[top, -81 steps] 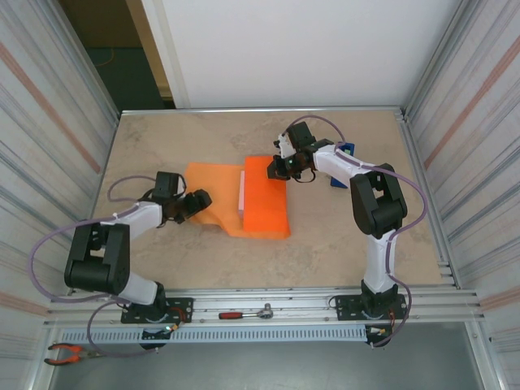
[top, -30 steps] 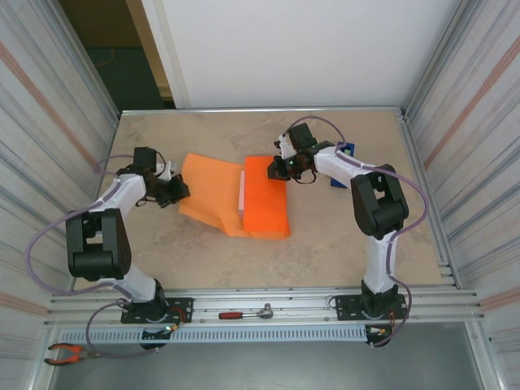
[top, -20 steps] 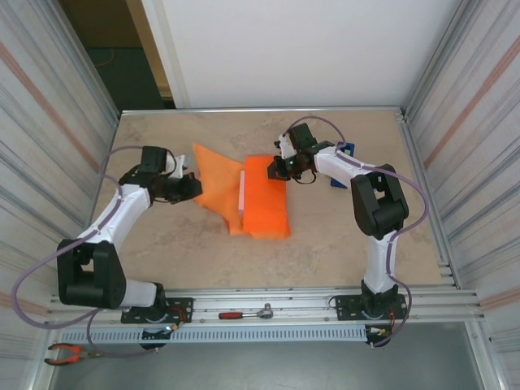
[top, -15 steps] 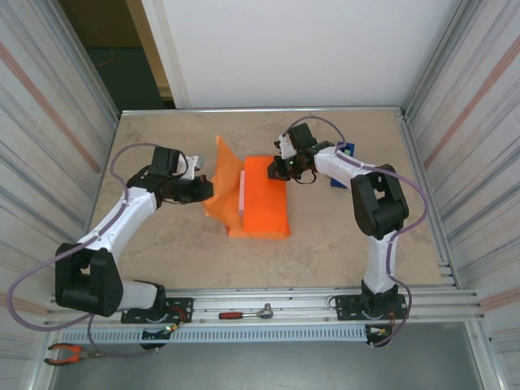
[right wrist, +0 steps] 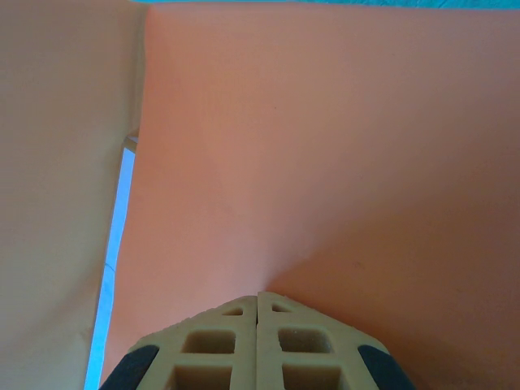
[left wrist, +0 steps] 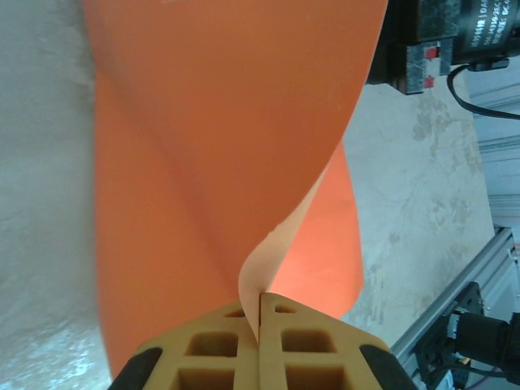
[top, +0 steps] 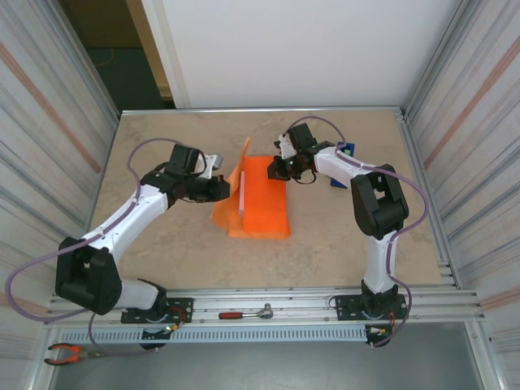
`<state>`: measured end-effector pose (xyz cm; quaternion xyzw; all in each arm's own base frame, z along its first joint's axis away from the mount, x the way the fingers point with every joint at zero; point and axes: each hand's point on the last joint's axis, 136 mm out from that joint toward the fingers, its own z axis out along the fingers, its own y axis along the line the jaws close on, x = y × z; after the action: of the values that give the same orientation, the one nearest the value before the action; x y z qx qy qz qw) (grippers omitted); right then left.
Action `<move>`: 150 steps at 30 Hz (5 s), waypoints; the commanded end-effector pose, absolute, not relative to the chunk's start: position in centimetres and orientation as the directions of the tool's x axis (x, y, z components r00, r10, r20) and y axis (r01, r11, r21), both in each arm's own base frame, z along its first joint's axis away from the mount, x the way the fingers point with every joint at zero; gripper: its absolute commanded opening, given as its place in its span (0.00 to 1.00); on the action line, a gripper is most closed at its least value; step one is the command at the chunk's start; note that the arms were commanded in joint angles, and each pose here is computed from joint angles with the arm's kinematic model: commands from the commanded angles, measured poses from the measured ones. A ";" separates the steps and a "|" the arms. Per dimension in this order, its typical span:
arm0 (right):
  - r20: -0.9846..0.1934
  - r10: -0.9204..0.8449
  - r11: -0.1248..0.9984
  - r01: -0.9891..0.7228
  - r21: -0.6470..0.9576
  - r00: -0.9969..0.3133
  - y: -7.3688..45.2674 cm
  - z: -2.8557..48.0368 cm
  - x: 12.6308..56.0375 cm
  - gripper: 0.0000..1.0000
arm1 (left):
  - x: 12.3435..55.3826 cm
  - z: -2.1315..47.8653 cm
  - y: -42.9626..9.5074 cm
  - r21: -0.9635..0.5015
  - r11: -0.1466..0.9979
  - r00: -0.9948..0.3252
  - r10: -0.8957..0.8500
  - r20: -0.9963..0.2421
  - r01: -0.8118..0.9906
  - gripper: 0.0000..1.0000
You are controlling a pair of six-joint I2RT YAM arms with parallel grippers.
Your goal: Wrap the gift box in paper
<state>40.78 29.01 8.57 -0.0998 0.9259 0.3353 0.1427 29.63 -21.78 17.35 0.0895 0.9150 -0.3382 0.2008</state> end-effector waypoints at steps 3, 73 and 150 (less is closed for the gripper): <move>-0.183 -0.104 0.837 -0.185 0.514 -0.978 27.2 3.2 38.0 0.00 | 30.2 17.8 -25.4 -0.637 0.735 -0.929 -0.028 -0.369 0.232 0.01; -0.302 0.156 0.713 -0.104 0.693 -0.940 23.1 14.7 42.6 0.51 | 29.7 2.1 -33.7 -0.635 0.771 -0.995 -0.087 -0.047 -0.038 0.00; -0.077 0.139 0.770 0.059 0.636 -0.987 25.1 2.9 37.2 0.28 | 36.7 7.7 -26.7 -0.639 0.706 -0.940 0.117 -0.321 0.306 0.72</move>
<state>40.12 24.81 6.62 0.0487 0.9179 0.3736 0.1242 36.07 -25.69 7.59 0.0856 0.9185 -0.3688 0.1139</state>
